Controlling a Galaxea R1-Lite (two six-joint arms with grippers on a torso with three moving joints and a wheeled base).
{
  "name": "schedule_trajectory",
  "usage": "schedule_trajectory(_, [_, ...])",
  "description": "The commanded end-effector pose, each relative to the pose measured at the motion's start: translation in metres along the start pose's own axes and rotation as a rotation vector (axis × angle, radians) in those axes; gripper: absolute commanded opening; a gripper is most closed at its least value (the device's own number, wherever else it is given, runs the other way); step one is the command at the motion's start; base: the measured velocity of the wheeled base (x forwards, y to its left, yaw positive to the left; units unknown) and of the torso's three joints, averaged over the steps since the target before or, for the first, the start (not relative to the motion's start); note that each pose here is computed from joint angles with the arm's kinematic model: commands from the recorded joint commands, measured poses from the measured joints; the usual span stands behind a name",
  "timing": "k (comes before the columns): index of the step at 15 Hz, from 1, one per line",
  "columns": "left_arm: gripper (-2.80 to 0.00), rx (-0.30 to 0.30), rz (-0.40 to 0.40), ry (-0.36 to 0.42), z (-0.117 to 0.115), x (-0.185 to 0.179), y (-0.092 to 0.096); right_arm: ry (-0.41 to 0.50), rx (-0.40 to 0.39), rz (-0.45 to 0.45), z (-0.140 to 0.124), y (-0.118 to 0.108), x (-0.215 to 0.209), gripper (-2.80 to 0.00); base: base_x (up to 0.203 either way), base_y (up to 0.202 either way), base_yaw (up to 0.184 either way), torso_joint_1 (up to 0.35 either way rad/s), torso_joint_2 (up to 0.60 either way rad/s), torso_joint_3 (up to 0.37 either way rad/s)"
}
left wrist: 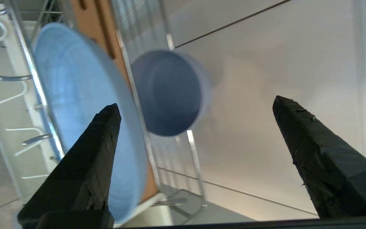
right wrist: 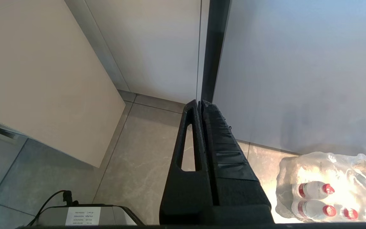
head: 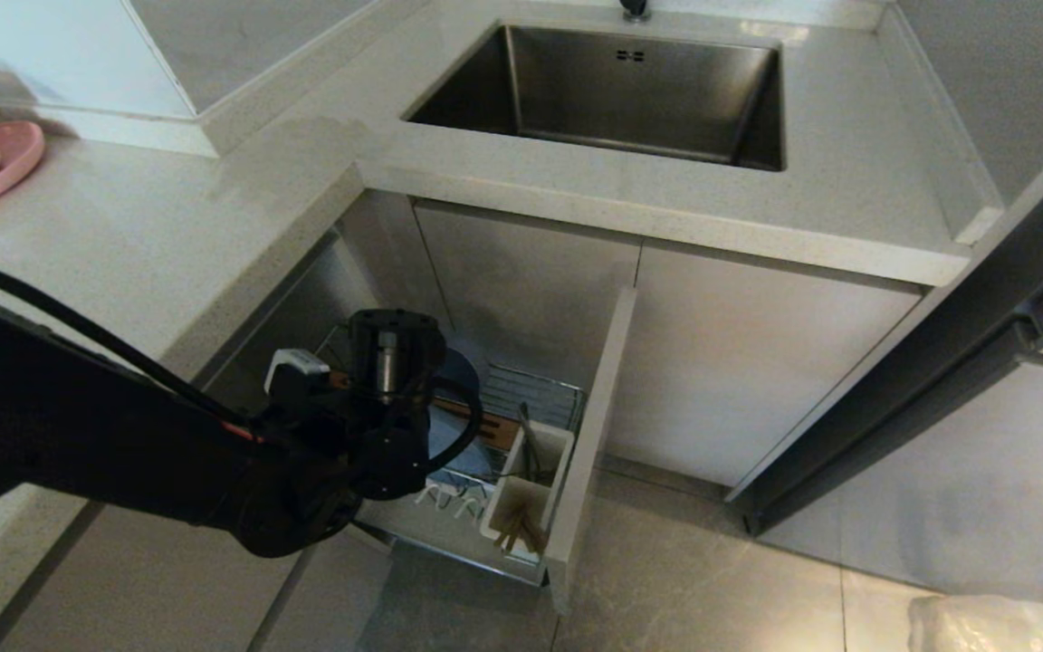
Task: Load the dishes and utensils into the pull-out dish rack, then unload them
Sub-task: Take the plate out of the cupboard
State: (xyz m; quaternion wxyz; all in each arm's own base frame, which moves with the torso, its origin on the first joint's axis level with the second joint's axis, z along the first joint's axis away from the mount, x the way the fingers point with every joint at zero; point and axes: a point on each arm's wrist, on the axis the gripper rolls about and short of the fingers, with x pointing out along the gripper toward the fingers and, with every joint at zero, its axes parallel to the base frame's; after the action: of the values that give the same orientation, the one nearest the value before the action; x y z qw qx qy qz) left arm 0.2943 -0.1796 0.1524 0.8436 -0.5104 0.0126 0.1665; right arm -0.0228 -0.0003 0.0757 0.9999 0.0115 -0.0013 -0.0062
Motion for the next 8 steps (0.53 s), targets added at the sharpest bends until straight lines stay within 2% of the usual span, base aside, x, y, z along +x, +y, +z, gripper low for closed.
schedule_trajectory(1, [-2.8, -0.041, -0.03, -0.009, 0.01, -0.009, -0.01, 0.001, 0.0, 0.0, 0.0, 0.0, 0.0, -2.8, 0.0, 0.0, 0.0, 0.0, 0.0, 0.0])
schedule_trajectory(5, [-2.8, -0.048, -0.057, 0.019, 0.026, -0.03, -0.023, -0.001, 0.0, 0.0, 0.0, 0.0, 0.0, -2.8, 0.0, 0.0, 0.0, 0.0, 0.0, 0.0])
schedule_trajectory(8, [-2.8, -0.055, -0.121, 0.059, 0.041, -0.056, -0.041, 0.0, 0.0, 0.0, 0.0, 0.0, 0.0, -2.8, 0.0, 0.0, 0.0, 0.0, 0.0, 0.0])
